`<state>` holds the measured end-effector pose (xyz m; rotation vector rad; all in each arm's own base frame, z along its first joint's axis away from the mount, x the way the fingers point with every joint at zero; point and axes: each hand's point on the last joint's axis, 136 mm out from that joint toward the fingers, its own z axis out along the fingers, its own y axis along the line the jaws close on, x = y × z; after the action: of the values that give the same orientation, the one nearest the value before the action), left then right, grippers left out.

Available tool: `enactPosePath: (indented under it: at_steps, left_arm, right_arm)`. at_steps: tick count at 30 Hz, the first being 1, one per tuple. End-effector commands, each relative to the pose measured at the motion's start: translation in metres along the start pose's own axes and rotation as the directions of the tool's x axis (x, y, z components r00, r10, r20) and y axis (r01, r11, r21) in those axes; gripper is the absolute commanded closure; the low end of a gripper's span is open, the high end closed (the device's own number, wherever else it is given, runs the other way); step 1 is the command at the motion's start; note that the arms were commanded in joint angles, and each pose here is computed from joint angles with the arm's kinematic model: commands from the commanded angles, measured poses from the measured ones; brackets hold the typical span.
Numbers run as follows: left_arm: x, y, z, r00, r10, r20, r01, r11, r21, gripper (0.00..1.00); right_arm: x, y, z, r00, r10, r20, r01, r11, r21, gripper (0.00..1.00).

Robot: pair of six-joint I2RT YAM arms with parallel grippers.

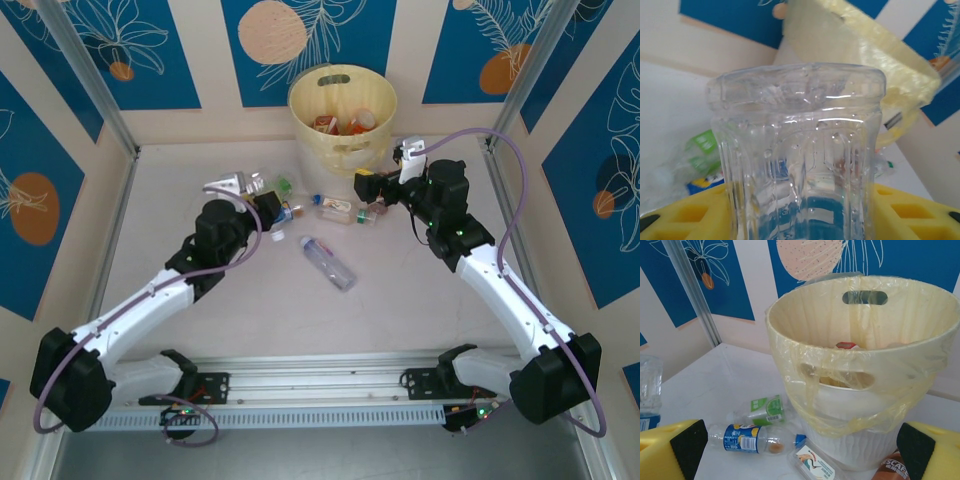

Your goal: Put the plastic bottles in the bin

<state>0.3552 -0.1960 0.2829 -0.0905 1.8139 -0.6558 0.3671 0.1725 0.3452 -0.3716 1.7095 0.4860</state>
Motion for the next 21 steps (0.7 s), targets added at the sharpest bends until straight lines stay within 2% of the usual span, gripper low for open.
enactPosePath:
  at_steps: [1,5,10,17,21]
  left_arm:
    - [-0.037,-0.043,0.012,0.99,0.13,0.062,-0.137,0.981,0.14,0.46]
    - [-0.076,-0.073,0.037,0.962,0.229,0.149,-0.252,0.954,0.165,0.46]
    - [-0.114,-0.097,0.067,0.907,0.347,0.238,-0.383,0.914,0.13,0.47]
    - [-0.164,-0.115,0.08,0.834,0.395,0.387,-0.445,0.894,0.048,0.44]
    - [-0.182,-0.127,0.1,0.784,0.438,0.44,-0.493,0.87,0.013,0.45]
  right_arm:
    - [-0.002,0.0,0.003,0.999,0.017,0.031,-0.017,1.0,-0.012,0.0]
    - [-0.003,0.001,0.004,0.999,0.029,0.027,-0.029,0.999,-0.017,0.0]
    - [-0.008,0.002,-0.004,0.999,0.024,0.027,-0.024,1.0,-0.01,0.0]
    - [-0.009,-0.004,-0.019,1.0,0.004,0.031,-0.005,0.999,0.036,0.0]
    - [-0.009,-0.004,-0.021,0.999,0.007,0.032,-0.008,0.999,0.042,0.0]
